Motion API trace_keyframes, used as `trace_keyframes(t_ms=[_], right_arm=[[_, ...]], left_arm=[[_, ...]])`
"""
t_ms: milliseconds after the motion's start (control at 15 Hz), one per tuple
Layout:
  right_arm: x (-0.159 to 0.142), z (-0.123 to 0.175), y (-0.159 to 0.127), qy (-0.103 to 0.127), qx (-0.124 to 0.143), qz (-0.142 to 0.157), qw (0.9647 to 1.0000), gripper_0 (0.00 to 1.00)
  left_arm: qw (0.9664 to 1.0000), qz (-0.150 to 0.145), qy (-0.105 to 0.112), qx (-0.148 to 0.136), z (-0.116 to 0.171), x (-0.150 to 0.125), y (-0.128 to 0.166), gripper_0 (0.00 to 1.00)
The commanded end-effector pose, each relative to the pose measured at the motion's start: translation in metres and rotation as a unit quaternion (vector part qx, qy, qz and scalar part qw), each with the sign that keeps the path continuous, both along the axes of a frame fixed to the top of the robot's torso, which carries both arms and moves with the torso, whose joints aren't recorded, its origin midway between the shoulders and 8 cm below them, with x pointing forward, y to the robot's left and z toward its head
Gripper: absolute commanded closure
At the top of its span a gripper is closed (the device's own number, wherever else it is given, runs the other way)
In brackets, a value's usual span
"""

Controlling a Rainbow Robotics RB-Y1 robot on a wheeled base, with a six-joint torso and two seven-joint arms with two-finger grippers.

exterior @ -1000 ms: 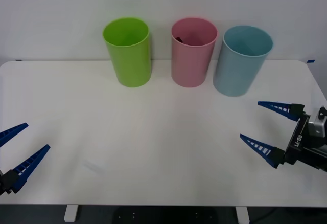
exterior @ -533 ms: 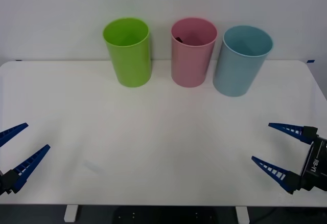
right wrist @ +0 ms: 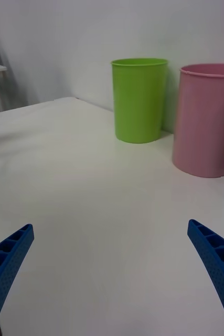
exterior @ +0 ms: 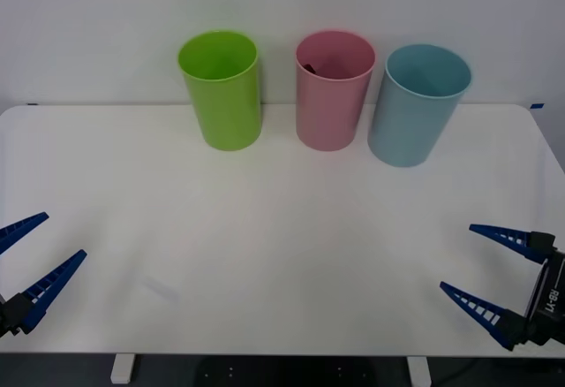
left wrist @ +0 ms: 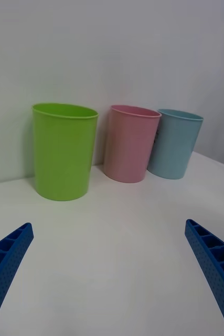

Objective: Grasp the object on the table and drop it into the matching bin: aluminum can to the light blue bin, PET bottle to the pink bin.

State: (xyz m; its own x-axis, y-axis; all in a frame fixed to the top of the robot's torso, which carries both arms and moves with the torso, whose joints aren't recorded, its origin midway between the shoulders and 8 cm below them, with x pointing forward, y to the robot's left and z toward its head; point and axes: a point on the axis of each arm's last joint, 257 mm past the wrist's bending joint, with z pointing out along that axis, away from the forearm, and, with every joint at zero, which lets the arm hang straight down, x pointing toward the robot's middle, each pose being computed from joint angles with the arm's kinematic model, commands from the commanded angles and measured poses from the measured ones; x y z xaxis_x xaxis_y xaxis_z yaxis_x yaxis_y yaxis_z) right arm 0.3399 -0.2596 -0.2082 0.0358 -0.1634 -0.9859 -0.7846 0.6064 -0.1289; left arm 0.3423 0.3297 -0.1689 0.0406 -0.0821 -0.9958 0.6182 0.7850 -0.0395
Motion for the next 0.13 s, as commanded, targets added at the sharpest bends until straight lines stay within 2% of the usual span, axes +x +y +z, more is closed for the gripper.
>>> trace_keyframes(t_ms=[67,133], right_arm=[[-0.002,-0.002,0.0007,0.002,0.002,0.0,1.0,0.0],[-0.002,-0.002,0.0007,0.002,0.002,0.0,1.0,0.0]], left_arm=[[1.0,0.0,0.0,0.0,0.0,0.0,0.0,0.0],[1.0,0.0,0.0,0.0,0.0,0.0,0.0,0.0]])
